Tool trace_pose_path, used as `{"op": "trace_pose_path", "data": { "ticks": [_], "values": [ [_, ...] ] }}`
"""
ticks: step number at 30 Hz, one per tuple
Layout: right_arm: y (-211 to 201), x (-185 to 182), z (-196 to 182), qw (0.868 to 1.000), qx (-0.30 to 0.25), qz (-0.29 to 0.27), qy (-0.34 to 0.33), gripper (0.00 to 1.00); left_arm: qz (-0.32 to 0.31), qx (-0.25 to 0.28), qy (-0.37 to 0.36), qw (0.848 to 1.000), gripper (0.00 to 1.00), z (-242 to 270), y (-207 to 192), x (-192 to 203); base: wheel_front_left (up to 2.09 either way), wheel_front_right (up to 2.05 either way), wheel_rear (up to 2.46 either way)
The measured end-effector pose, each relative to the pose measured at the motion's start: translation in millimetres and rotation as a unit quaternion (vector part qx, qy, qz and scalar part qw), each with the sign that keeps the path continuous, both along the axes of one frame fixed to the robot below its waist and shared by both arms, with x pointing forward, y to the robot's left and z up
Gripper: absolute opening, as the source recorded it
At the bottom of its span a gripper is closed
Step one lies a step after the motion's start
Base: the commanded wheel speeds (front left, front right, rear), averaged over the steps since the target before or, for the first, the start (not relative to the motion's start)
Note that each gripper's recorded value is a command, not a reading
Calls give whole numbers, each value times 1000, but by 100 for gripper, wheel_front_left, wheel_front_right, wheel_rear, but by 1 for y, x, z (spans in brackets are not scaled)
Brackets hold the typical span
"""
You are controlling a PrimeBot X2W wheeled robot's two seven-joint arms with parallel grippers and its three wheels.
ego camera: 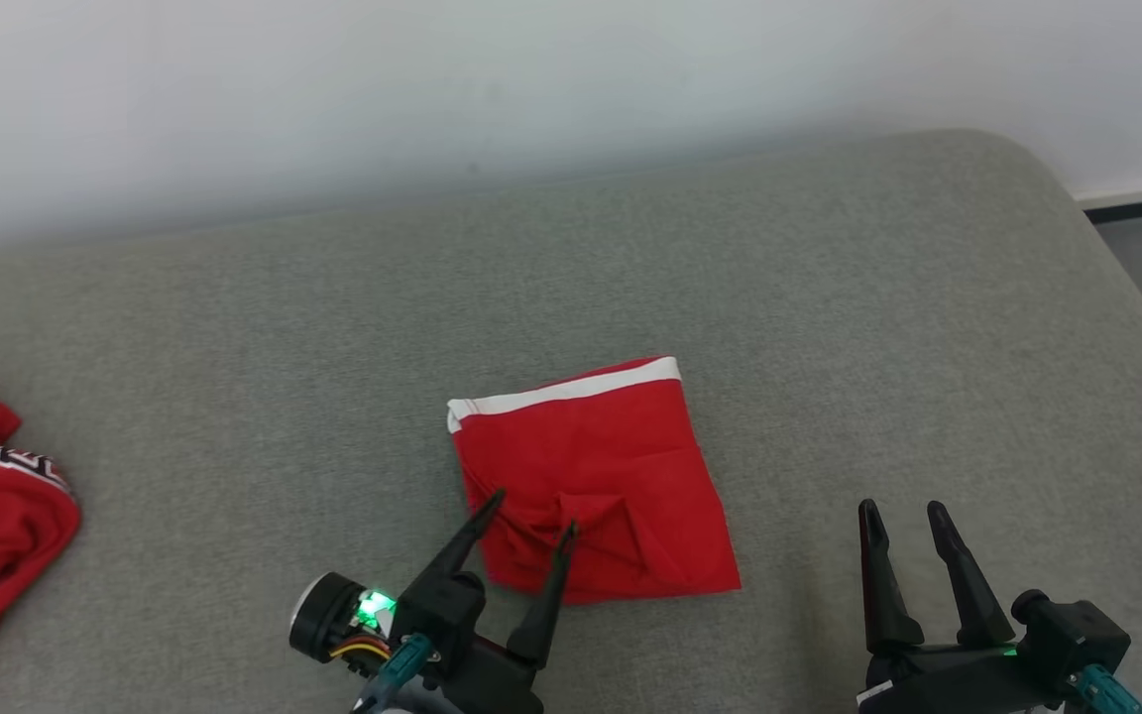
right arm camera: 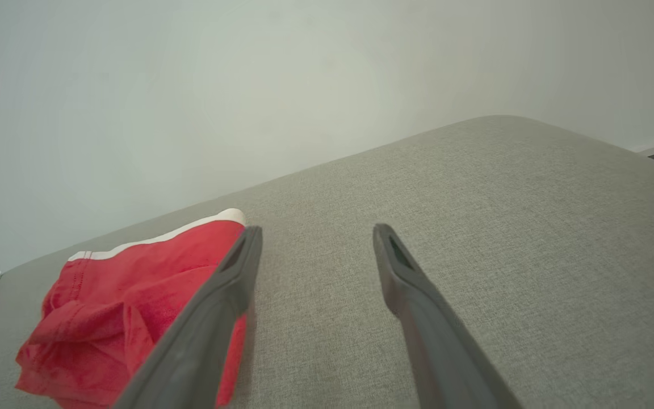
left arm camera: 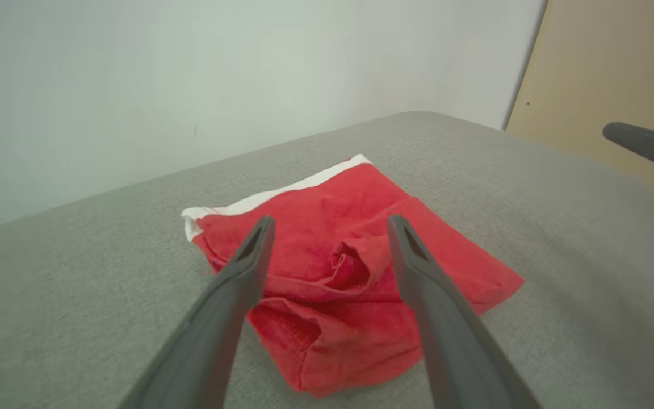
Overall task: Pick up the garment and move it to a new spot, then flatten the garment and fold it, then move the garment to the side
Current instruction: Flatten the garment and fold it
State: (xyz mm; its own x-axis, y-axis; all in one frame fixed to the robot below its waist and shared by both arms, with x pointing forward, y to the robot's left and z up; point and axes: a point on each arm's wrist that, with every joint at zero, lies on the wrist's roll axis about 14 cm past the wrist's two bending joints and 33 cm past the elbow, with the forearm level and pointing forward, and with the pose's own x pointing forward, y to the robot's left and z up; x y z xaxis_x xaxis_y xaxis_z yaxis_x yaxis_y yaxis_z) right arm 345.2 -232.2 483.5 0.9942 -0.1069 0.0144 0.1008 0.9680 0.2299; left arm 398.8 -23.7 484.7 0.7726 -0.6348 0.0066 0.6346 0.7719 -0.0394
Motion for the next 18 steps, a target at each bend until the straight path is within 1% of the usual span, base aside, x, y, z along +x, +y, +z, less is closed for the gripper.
{"op": "trace_pose_path", "data": {
  "ticks": [6, 13, 14, 15, 16, 17, 18],
  "values": [
    [-13, -7, -3, 1000, -2, -22, 7, 100, -44, 13, 41, 998, 100, -26, -25, -5, 0, 0, 0],
    [-21, -13, -5, 999, -4, -37, 11, 100, -63, 27, 72, 995, 100, -46, -34, -9, 0, 0, 0],
    [-21, -13, -4, 999, -4, -38, 10, 100, -63, 27, 74, 995, 85, -46, -35, -9, 0, 0, 0],
    [-22, -13, -4, 999, -4, -38, 9, 100, -62, 26, 76, 995, 49, -46, -34, -9, 0, 0, 0],
    [-22, -13, -3, 999, -5, -38, 9, 100, -60, 24, 77, 995, 27, -46, -34, -9, 0, 0, 0],
    [-21, -13, -3, 999, -6, -37, 8, 100, -58, 22, 78, 995, 8, -45, -32, -9, 0, 0, 0],
    [-21, -13, -3, 999, -6, -36, 8, 100, -55, 21, 79, 995, 0, -45, -31, -9, 0, 0, 0]
  ]
}}
